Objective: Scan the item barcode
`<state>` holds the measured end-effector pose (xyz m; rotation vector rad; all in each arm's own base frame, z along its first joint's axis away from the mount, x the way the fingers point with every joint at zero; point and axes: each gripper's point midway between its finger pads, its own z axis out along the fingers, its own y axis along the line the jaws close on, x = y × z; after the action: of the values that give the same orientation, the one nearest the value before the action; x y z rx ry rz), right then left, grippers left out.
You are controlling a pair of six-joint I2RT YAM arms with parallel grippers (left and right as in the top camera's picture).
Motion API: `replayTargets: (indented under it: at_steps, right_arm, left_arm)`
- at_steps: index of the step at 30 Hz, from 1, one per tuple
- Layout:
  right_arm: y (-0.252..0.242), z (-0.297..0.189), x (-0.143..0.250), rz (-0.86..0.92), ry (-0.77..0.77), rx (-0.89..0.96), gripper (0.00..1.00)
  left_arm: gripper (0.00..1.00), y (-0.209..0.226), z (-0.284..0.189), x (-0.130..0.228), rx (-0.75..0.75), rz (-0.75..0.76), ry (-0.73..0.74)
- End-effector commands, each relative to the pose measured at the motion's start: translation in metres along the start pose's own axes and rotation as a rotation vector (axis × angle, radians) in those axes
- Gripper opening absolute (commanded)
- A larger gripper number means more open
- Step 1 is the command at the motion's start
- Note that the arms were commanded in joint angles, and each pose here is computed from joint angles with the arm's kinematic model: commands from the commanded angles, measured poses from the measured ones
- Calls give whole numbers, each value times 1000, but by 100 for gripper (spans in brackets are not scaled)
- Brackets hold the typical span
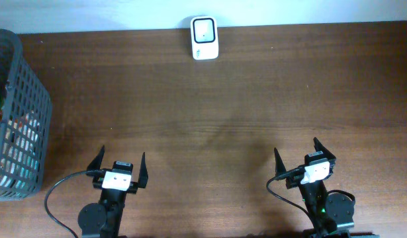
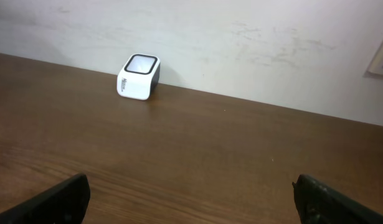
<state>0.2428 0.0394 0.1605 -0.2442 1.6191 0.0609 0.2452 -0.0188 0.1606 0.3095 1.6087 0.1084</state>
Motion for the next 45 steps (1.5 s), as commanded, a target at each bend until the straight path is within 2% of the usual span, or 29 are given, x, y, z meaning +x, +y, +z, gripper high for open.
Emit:
replayTargets:
  at_steps: [1, 34, 40, 45]
  right_arm:
    - [1, 0, 4, 0, 7, 0, 98]
    - [1, 0, 4, 0, 7, -1, 98]
    - [1, 0, 4, 0, 7, 0, 98]
    - [1, 0, 4, 0, 7, 0, 98]
  left_arm:
    - [99, 1, 0, 1, -8, 16, 2]
    - [99, 1, 0, 1, -8, 15, 2]
    - [99, 5, -1, -14, -25, 24, -59]
    - [99, 1, 0, 1, -8, 15, 2]
